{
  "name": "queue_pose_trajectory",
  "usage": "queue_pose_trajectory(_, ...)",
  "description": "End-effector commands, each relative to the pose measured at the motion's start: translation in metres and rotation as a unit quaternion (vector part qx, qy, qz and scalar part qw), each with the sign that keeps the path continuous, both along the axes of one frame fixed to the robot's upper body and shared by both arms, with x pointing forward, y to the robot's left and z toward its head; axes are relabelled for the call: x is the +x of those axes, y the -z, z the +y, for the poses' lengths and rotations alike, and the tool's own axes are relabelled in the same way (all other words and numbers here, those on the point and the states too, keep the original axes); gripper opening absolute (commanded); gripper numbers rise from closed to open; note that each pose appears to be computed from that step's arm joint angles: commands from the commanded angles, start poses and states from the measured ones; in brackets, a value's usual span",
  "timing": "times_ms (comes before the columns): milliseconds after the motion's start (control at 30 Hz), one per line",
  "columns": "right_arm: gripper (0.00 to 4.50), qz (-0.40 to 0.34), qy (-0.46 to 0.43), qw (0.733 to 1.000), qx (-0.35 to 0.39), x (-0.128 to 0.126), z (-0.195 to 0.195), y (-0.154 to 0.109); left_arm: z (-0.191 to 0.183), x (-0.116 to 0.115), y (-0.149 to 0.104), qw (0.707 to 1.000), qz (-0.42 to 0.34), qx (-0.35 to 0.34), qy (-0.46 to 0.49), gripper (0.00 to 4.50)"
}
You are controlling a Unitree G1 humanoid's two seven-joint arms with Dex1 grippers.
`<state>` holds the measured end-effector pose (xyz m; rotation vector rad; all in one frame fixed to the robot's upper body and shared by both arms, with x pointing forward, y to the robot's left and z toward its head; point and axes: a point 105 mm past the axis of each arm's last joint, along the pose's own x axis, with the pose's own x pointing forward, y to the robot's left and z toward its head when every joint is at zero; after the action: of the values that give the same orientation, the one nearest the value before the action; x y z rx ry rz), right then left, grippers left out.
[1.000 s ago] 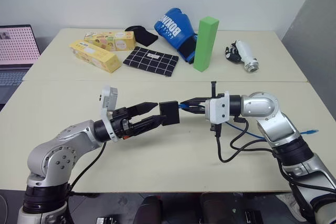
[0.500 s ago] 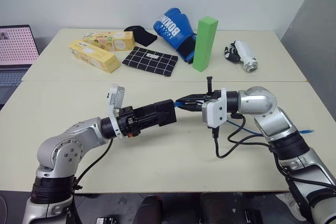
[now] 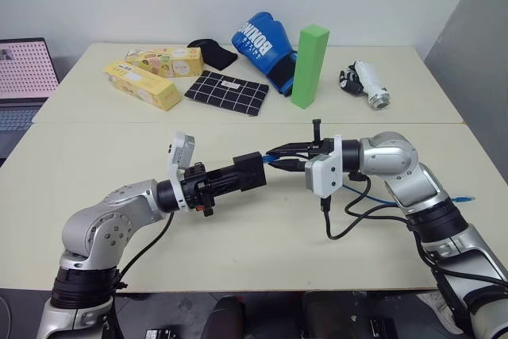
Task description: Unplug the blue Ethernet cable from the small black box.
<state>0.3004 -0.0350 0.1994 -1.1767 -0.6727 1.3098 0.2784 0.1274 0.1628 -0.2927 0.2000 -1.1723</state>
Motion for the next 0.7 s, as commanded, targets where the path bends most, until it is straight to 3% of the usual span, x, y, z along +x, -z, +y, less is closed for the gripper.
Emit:
queue_pose_trajectory(33, 1.95, 0.004, -0.014, 1.0, 0.001, -0.01, -0.003, -0.006, -0.001, 0.0, -0.004, 1.0, -0.019, 0.003, 0.007, 0.78)
queue_pose_trajectory(133, 2.67, 0.077, -0.002, 0.997, -0.004, -0.016, -0.015, -0.006, -0.006, 0.001, -0.001, 0.999, -0.033, 0.015, 0.022, 0.78)
queue_pose_trajectory(200, 3.19, 0.164, 0.018, 0.986, 0.025, -0.018, -0.021, -0.011, -0.009, -0.002, -0.001, 0.998, -0.046, 0.021, 0.044, 0.78)
queue_pose_trajectory(300, 3.21, 0.367, 0.038, 0.925, 0.088, -0.025, -0.026, -0.019, -0.012, -0.005, -0.002, 0.994, -0.072, 0.025, 0.075, 0.78)
queue_pose_trajectory(367, 3.21, 0.435, 0.04, 0.895, 0.095, -0.03, -0.026, -0.016, -0.011, -0.006, 0.002, 0.989, -0.099, 0.039, 0.099, 0.78)
queue_pose_trajectory(500, 3.21, 0.501, 0.06, 0.851, 0.145, -0.028, -0.021, -0.014, -0.011, -0.007, 0.006, 0.981, -0.132, 0.05, 0.135, 0.78)
queue_pose_trajectory(700, 3.21, 0.547, 0.066, 0.821, 0.146, -0.035, -0.016, 0.0, -0.015, -0.004, -0.001, 0.975, -0.16, 0.046, 0.147, 0.78)
